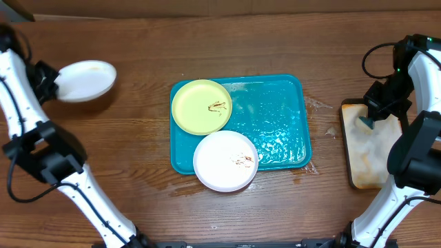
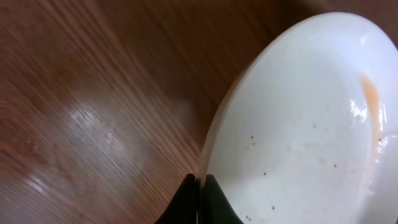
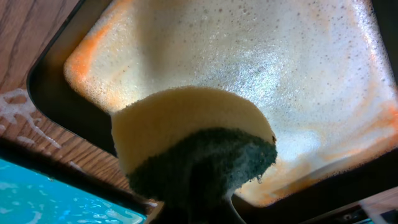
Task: Clean dirty plates on tray and stack at the side
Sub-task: 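Carry the white plate with the left gripper to the table's left side, then lower the white plate onto the table and open the left gripper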
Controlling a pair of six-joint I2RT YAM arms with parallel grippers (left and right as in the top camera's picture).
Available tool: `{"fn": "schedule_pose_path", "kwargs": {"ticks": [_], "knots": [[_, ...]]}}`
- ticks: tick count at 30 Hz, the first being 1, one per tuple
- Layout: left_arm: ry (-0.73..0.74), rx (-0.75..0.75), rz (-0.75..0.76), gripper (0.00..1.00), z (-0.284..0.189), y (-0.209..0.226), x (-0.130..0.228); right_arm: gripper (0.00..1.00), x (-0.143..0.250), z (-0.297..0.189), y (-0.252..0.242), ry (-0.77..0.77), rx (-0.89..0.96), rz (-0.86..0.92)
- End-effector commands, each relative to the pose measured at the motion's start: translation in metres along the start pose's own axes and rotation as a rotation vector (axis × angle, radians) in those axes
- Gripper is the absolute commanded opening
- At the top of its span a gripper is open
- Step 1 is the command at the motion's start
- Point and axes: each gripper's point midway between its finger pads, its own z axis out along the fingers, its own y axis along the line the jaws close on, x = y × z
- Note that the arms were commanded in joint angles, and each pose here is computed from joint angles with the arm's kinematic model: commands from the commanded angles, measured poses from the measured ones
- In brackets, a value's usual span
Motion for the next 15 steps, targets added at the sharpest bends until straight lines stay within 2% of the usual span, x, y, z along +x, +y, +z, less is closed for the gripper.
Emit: {"fn": "schedule_pose_path", "kwargs": {"ticks": [1, 8, 15], "knots": [[0.038, 0.023, -0.031, 0.05, 0.01, 0.008, 0.003, 0.04, 0.004, -0.012, -0.001, -0.026, -0.018, -0.028], [0.117, 0.004, -0.073, 0.05, 0.053, 0.028, 0.013, 0.04, 0.007, -0.012, -0.002, -0.014, -0.012, -0.035], [0.135, -0.01, -0.161, 0.05, 0.073, 0.063, 0.007, 0.04, 0.01, -0.012, -0.004, -0.003, -0.008, -0.034]]}}
